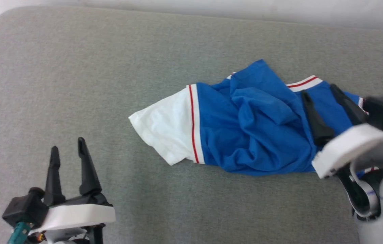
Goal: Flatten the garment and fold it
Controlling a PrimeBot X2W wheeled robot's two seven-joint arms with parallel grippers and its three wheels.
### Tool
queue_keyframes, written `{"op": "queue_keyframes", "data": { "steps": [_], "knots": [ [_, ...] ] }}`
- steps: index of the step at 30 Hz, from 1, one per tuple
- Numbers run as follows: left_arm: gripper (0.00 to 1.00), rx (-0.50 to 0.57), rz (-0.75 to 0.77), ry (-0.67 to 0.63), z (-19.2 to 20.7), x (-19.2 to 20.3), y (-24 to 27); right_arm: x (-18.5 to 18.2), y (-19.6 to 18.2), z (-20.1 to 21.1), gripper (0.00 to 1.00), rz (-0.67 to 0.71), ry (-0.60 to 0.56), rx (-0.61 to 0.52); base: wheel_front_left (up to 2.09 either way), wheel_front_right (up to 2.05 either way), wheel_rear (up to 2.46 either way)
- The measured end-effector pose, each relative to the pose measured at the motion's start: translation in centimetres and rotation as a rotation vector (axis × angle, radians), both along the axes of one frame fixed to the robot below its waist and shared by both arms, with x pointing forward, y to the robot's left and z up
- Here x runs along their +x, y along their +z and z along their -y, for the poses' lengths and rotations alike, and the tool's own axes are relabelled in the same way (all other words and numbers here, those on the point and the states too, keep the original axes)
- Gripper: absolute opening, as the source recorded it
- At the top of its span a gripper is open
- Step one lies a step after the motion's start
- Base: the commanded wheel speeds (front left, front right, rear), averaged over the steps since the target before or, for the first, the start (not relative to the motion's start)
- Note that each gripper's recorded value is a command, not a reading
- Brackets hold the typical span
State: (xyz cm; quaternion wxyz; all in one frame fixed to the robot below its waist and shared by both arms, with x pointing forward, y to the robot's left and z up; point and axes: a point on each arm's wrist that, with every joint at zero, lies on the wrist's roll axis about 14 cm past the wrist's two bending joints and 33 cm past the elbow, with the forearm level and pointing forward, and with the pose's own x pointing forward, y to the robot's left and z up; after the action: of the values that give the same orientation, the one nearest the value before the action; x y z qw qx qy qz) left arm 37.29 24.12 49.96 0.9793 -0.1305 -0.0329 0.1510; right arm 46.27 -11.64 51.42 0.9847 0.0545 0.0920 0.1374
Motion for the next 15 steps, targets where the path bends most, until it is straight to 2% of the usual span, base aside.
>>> {"op": "queue_keyframes", "data": {
  "steps": [5,9,13,14,15],
  "knots": [
    [1.0,-0.021,-0.015,0.017,0.0,-0.5,-0.6,1.6,-3.4,-3.8,1.0,-0.169,0.145,-0.095,0.0,0.0,0.0],
    [1.0,-0.036,-0.03,0.036,-0.4,-0.9,-1.1,2.1,-7.0,-5.1,1.0,-0.297,0.203,-0.182,0.0,0.0,0.0],
    [1.0,-0.041,-0.052,0.069,-1.2,-1.7,-1.7,1.9,-10.0,-6.1,1.0,-0.392,0.244,-0.223,0.0,0.0,0.0],
    [1.0,-0.039,-0.055,0.077,-1.5,-1.9,-1.7,1.9,-10.5,-6.5,0.75,-0.404,0.253,-0.223,0.0,0.0,0.0],
    [1.0,-0.036,-0.058,0.085,-1.7,-2.0,-1.8,1.9,-10.8,-6.8,0.16,-0.414,0.26,-0.223,0.0,0.0,0.0]
  ]
}}
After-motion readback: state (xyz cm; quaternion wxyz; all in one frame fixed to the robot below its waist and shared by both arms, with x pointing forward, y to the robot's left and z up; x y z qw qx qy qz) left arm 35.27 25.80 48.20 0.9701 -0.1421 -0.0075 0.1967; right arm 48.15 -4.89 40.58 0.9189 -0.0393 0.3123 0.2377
